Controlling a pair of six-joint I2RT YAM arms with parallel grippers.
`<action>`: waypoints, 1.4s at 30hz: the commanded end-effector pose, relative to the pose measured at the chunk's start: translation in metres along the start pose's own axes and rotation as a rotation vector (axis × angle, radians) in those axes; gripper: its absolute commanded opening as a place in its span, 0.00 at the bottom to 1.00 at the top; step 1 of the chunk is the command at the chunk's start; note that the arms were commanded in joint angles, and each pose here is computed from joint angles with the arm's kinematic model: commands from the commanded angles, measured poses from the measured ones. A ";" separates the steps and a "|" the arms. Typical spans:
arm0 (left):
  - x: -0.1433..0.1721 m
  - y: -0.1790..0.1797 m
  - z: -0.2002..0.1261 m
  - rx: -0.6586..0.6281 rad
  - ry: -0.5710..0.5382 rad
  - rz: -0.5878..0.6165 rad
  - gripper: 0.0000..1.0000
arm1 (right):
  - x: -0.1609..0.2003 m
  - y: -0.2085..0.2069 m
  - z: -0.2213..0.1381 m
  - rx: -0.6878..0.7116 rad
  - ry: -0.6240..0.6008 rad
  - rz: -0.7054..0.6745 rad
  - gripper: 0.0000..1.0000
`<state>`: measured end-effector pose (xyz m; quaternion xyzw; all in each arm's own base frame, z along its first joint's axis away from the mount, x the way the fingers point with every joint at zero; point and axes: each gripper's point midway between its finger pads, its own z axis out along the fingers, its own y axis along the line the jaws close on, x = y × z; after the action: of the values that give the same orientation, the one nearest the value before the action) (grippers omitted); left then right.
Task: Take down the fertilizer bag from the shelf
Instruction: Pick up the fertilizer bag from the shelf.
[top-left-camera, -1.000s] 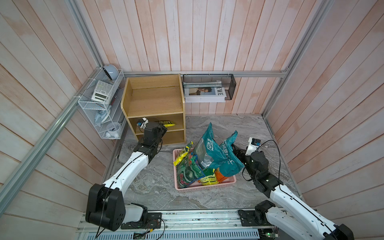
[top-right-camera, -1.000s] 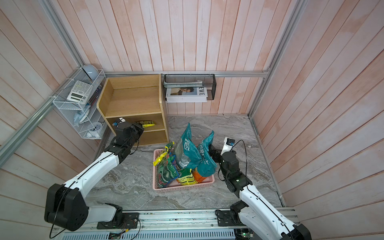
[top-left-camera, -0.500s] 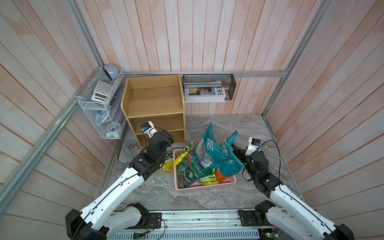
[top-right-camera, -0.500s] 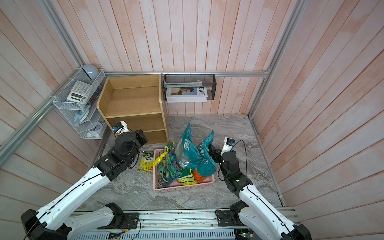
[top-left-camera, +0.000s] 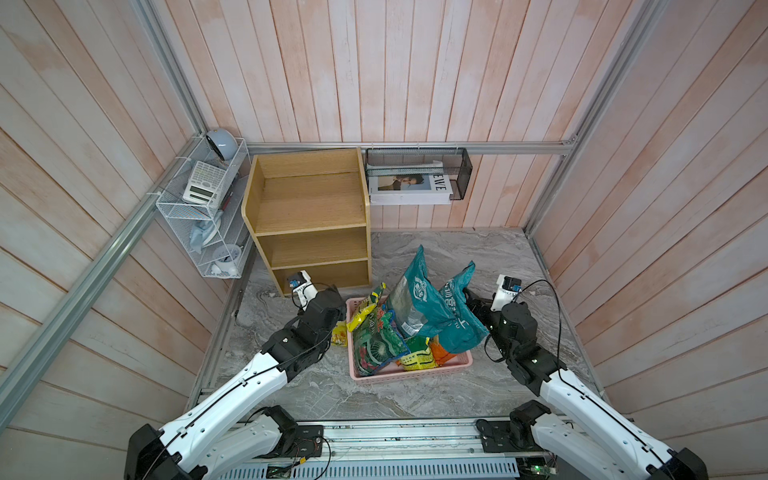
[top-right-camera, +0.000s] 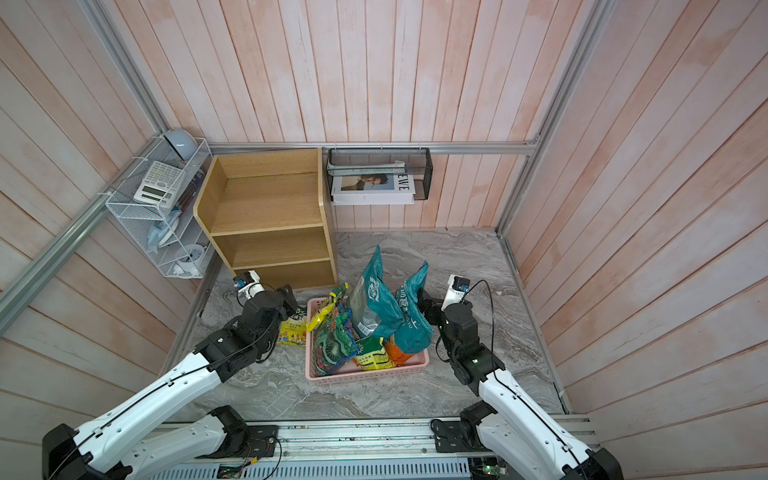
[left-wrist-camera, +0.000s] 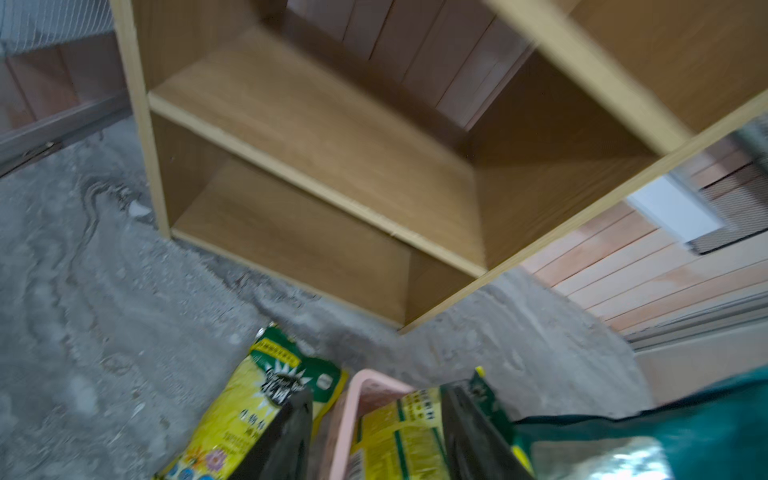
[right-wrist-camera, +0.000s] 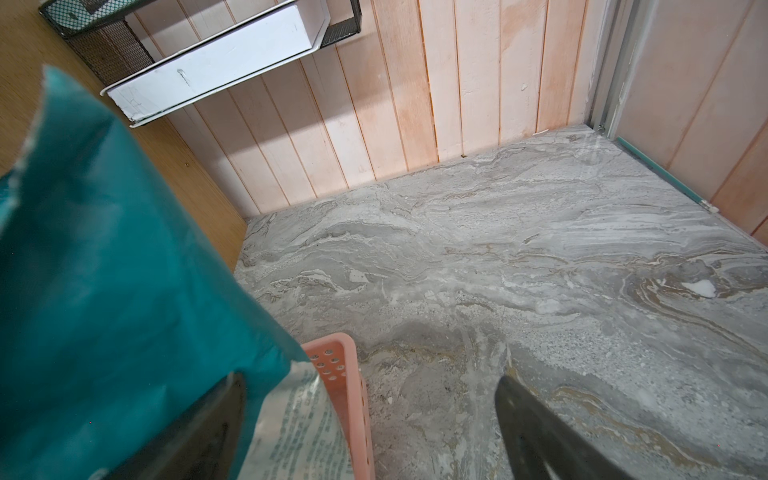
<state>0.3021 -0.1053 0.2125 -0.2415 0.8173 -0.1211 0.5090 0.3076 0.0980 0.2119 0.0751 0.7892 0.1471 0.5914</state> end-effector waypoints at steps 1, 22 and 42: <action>0.019 0.016 0.014 0.007 0.064 -0.090 0.55 | 0.007 0.004 0.000 -0.024 0.018 -0.014 0.98; 0.080 0.062 0.108 -0.064 0.328 -0.104 0.75 | 0.011 0.003 0.005 -0.010 0.034 -0.023 0.98; 0.111 0.089 0.145 -0.161 0.428 -0.045 0.55 | 0.012 0.004 0.006 -0.013 0.038 -0.024 0.98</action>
<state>0.3662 -0.0775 0.0294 -0.2792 0.9023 -0.1160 0.3073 0.3115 0.0998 0.2071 0.0746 0.7925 0.1448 0.5877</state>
